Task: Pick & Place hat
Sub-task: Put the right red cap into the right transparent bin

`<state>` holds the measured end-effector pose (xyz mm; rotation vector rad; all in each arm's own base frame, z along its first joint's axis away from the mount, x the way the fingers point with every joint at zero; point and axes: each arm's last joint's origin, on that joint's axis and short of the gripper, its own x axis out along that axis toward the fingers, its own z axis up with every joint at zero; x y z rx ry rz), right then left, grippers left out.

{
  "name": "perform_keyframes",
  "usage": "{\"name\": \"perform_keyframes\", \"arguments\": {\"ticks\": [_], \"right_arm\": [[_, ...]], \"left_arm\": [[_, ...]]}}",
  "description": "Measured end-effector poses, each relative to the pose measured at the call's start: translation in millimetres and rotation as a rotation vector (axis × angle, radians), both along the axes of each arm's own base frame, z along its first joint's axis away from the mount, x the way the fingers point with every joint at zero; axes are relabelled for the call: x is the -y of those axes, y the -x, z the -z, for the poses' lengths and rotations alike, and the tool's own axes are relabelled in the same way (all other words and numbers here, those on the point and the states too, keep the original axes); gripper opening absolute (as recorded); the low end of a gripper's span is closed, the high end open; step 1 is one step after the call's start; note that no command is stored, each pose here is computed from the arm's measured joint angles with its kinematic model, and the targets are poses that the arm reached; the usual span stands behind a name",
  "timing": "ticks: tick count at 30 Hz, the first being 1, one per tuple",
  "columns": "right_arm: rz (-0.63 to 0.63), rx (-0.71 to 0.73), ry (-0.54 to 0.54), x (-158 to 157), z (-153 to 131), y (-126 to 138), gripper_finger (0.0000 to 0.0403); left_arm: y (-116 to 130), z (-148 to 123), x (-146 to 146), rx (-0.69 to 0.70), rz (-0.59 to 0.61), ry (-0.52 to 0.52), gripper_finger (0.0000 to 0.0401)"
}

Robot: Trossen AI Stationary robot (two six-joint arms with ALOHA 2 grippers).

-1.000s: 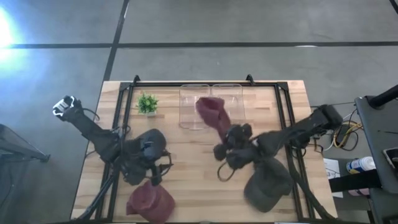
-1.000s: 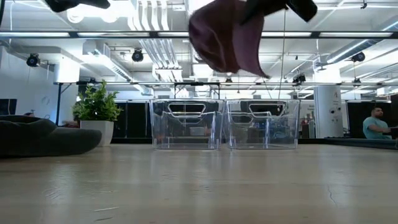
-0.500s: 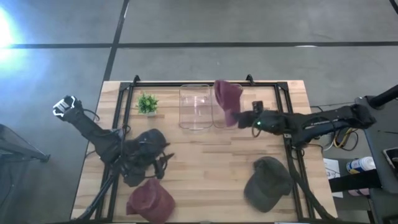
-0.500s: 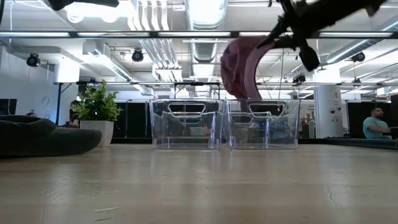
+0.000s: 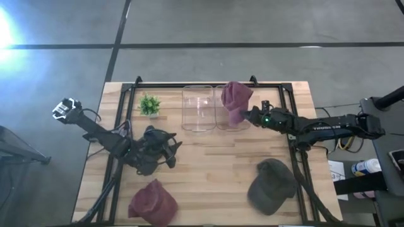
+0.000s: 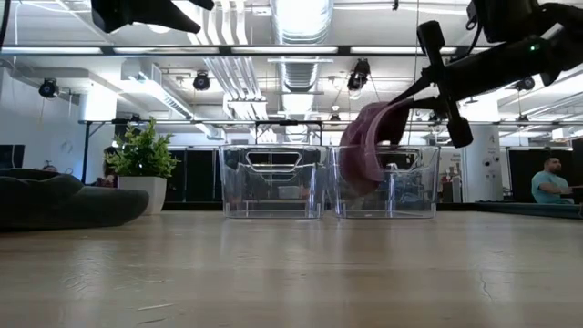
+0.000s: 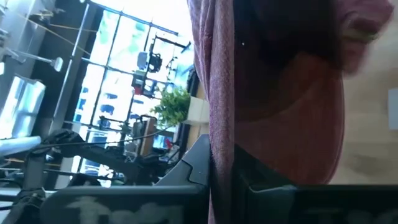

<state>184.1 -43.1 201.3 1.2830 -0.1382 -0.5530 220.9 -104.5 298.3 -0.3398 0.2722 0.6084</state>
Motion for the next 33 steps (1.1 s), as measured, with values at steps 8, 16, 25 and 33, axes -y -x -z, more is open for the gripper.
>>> {"name": "perform_keyframes", "arguments": {"ticks": [8,16,25,33], "right_arm": [[-0.017,-0.023,0.049,4,-9,-10,0.0013],[-0.136,-0.453,0.289,9,-70,-23,0.0013],[-0.404,-1.088,0.460,10,-132,-41,0.0013],[-0.592,-1.467,0.390,16,-133,-84,0.0013]], "left_arm": [[-2,1,-2,-0.031,0.030,-0.002,0.0210],[-2,1,-2,-0.052,0.057,-0.013,0.0210],[-2,7,-4,-0.093,0.066,-0.055,0.0210],[-2,11,-6,-0.096,0.055,-0.049,0.0210]]}}
